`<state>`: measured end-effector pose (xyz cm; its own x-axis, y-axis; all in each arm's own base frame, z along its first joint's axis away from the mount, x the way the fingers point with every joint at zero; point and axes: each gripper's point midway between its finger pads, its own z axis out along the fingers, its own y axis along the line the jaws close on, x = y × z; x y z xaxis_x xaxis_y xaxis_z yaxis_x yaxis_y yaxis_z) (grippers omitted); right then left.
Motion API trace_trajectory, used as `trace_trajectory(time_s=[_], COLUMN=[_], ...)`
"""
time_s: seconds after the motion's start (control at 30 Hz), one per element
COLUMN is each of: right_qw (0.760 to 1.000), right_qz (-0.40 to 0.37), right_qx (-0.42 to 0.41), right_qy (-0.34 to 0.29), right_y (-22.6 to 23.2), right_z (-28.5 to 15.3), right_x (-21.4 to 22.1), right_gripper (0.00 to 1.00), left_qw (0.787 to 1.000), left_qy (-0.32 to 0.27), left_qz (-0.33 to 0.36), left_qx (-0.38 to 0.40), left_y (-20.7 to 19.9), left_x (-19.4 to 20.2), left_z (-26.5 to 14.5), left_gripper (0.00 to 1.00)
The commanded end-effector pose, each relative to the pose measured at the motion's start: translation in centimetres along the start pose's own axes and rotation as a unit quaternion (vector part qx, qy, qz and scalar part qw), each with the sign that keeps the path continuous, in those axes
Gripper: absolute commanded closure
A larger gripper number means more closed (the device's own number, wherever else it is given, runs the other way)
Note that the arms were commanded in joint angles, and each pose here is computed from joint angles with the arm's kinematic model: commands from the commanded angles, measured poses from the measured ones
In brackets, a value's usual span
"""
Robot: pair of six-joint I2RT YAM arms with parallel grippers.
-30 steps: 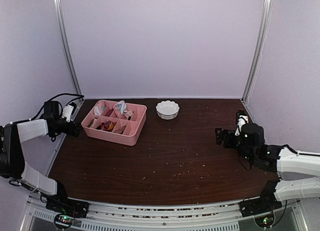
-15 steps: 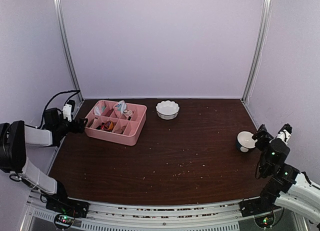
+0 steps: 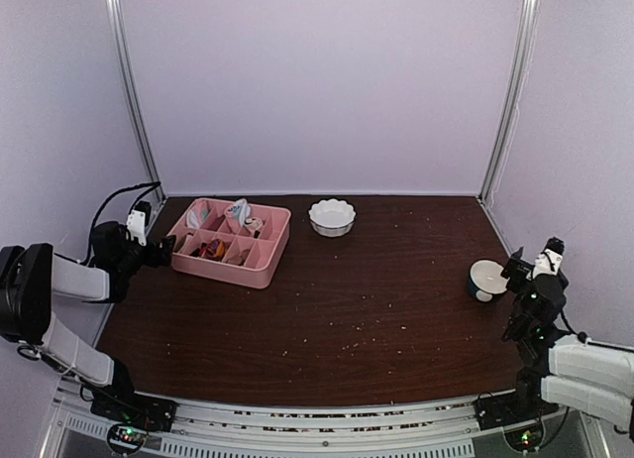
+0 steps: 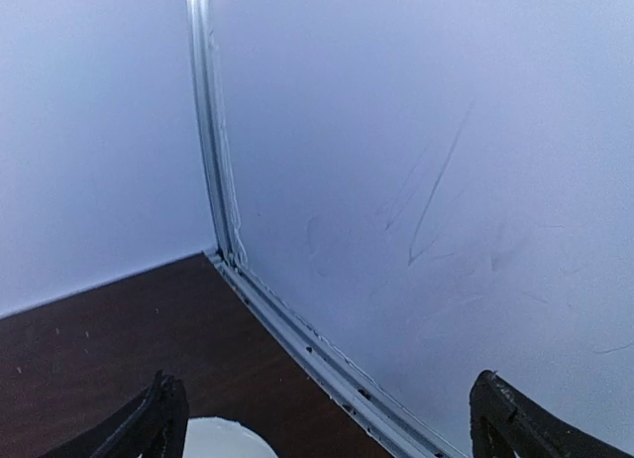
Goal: Roll the socks
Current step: Reset both arms
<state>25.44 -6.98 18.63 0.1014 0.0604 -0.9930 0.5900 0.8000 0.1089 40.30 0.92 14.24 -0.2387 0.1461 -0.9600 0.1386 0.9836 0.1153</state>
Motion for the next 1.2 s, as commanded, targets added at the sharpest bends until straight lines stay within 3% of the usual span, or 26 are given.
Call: trace_trajectory(time_s=[0.0, 0.27, 0.37, 0.43, 0.53, 1.17], right_qw=[0.995, 0.986, 0.977, 0.964, 0.968, 0.969], right_qz=[-0.052, -0.061, -0.052, -0.067, -0.055, -0.053], right_qx=[-0.089, -0.158, -0.204, -0.258, -0.238, -0.237], right_qy=[-0.004, 0.011, 0.032, 0.024, 0.052, 0.050], right_y=[5.6, 9.8, 10.6, 12.1, 11.7, 11.6], right_z=[2.0, 4.4, 4.6, 4.3, 5.6, 5.8], right_x=[0.2, 1.3, 2.3, 2.6, 3.0, 2.9], right_gripper=[0.00, 0.00, 0.00, 0.00, 0.00, 0.00], left_qw=[0.999, 0.998, 0.996, 0.992, 0.993, 0.993], left_qy=[-0.043, -0.047, -0.046, -0.077, -0.073, -0.072], left_qz=[0.015, 0.013, 0.003, 0.010, 0.014, 0.011], left_qx=[-0.025, -0.030, -0.083, -0.104, -0.096, -0.097], left_y=[0.8, 1.0, 2.3, 1.9, 1.5, 1.7], left_x=[-2.5, -2.5, -1.9, -1.7, -1.7, -1.7], left_z=[-0.3, -0.6, -1.1, -1.8, -1.6, -1.7], left_gripper=[0.02, 0.02, 0.02, 0.02, 0.02, 0.02])
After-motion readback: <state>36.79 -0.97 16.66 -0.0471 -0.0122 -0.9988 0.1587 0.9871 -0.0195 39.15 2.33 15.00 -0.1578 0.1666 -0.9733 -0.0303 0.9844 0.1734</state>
